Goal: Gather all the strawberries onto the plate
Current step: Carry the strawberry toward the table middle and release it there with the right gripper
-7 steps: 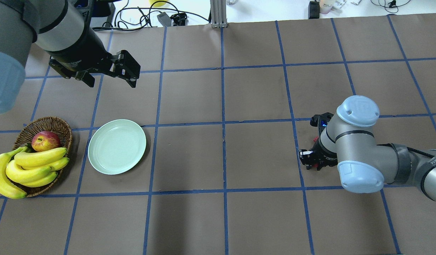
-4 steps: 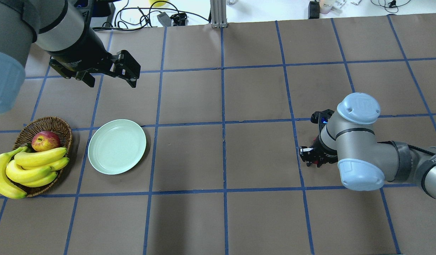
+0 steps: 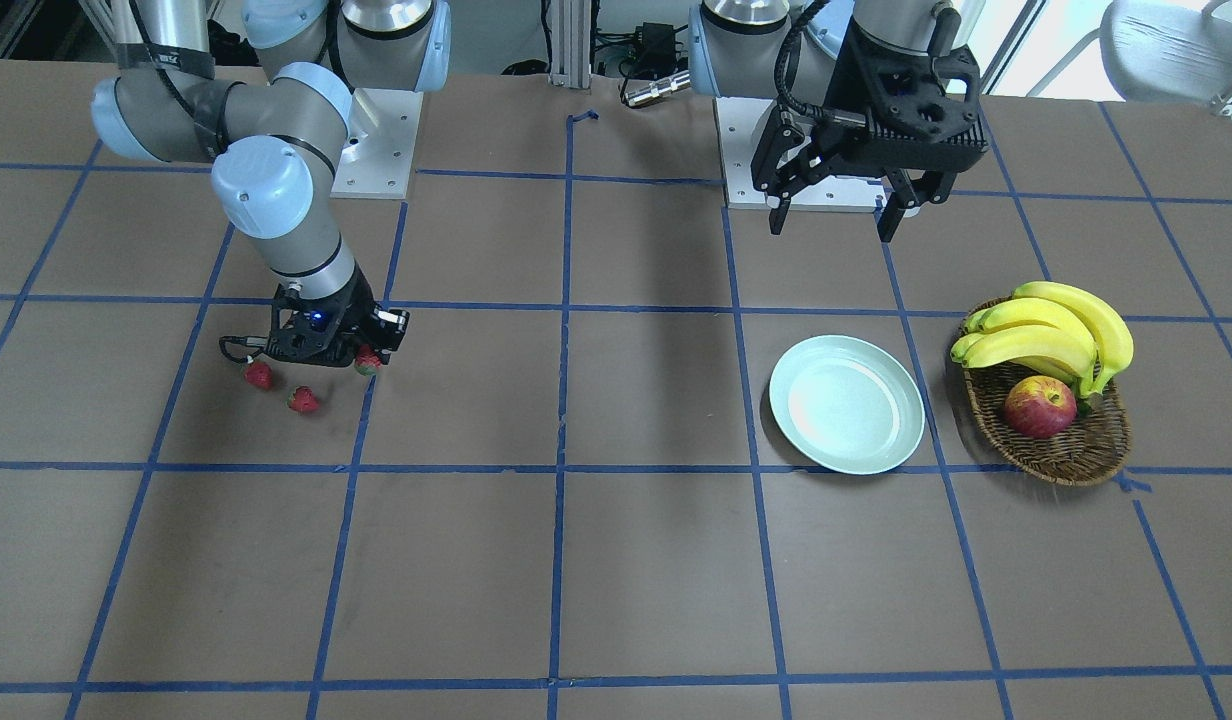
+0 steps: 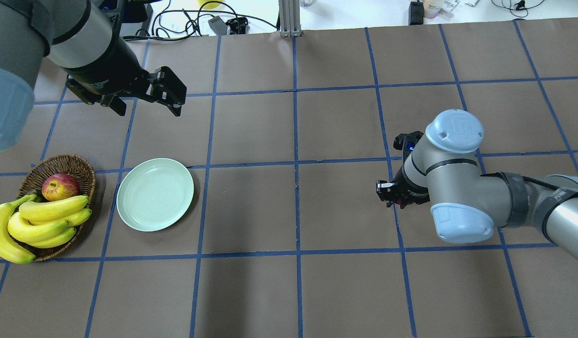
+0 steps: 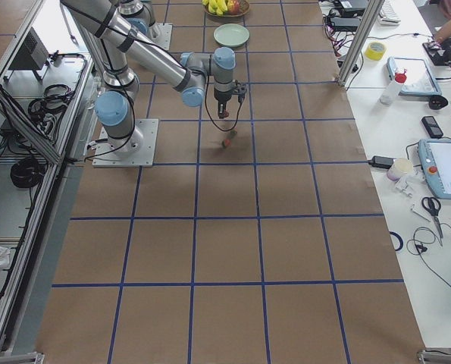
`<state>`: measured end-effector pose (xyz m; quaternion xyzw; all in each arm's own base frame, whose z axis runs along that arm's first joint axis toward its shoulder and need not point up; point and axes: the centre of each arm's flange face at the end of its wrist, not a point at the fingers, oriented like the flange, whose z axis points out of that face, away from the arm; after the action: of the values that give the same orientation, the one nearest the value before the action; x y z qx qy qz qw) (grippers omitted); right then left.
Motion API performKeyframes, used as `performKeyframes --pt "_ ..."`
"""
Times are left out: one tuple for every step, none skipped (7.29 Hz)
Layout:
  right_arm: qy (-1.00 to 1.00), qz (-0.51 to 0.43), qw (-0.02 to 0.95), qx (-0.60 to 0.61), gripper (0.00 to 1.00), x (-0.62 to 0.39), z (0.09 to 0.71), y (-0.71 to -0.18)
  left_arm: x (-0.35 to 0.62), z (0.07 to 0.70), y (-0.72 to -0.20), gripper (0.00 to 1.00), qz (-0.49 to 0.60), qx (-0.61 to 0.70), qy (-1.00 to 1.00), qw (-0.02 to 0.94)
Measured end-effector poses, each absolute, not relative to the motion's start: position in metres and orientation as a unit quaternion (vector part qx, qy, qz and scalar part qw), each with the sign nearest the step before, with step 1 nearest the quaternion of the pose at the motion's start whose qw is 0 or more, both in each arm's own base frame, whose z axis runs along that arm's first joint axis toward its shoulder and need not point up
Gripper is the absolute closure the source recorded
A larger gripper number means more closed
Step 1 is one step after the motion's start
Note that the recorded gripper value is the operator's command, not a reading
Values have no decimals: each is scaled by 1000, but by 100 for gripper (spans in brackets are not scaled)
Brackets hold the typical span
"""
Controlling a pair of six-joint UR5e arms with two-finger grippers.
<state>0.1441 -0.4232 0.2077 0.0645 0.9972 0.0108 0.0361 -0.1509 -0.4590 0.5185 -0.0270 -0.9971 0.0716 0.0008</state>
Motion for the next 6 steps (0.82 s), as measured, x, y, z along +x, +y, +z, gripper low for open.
performKeyframes --pt "996 12 58 69 93 182 211 -423 -151 518 -459 0 72 -27 -997 1" --pt "994 20 82 76 93 227 211 -426 -151 518 -459 0 72 -27 -997 1" --pt "991 25 99 84 93 274 213 -432 -151 518 -459 0 72 -27 -997 1" --pt "990 28 107 86 91 319 213 -439 -151 518 -459 0 72 -27 -997 1" --pt "990 28 113 83 85 359 211 -448 -151 518 -459 0 72 -27 -997 1" --pt "990 27 116 77 57 388 208 -454 -151 518 -459 0 72 -27 -997 1"
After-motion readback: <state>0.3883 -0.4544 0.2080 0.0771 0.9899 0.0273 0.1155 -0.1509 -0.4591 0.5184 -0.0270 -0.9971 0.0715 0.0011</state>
